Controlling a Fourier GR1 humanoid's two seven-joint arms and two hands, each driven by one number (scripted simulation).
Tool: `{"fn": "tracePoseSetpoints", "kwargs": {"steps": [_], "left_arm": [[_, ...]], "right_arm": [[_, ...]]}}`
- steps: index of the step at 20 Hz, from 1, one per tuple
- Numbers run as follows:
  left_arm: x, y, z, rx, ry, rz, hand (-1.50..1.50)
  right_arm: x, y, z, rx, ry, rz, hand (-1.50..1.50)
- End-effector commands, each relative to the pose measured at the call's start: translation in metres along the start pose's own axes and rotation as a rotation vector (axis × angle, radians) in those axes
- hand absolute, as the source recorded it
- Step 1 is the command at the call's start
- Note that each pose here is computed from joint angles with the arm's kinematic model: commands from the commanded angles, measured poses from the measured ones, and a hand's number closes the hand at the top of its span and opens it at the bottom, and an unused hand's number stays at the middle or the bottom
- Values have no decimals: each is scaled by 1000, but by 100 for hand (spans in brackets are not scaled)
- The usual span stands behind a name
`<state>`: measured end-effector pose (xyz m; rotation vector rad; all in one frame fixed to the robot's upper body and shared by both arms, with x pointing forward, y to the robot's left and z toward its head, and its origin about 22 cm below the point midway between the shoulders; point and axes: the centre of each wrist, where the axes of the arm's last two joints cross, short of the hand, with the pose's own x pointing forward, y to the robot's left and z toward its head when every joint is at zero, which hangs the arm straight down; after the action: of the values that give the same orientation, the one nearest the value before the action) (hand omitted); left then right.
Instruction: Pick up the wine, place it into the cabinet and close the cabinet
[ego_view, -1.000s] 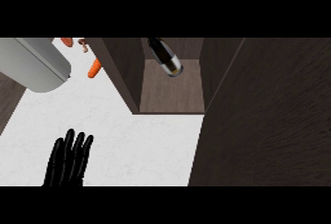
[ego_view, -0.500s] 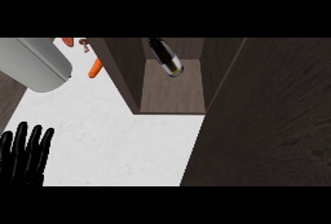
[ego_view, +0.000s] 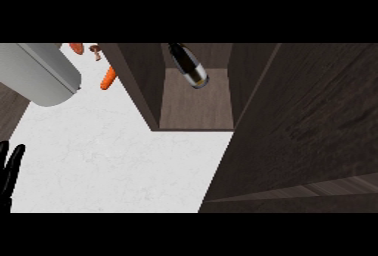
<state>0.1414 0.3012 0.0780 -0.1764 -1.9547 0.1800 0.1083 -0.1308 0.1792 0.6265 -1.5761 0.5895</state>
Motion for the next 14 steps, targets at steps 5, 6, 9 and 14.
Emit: {"fn": "tracePoseSetpoints", "kwargs": {"steps": [5,6,9,14], "left_arm": [[12,27,-9,-32,3,-8,-150],[4,21,-15,-16,9,-17,-150],[11,33,-25,-13,13,-3,-150],[18,38,-30,-52,19,44,-150]], "right_arm": [[6,40,-11,103,-101,-1,150],[14,40,-4,96,-128,-10,150],[16,38,-12,67,-128,21,150],[12,51,-39,22,-148,85,150]]}}
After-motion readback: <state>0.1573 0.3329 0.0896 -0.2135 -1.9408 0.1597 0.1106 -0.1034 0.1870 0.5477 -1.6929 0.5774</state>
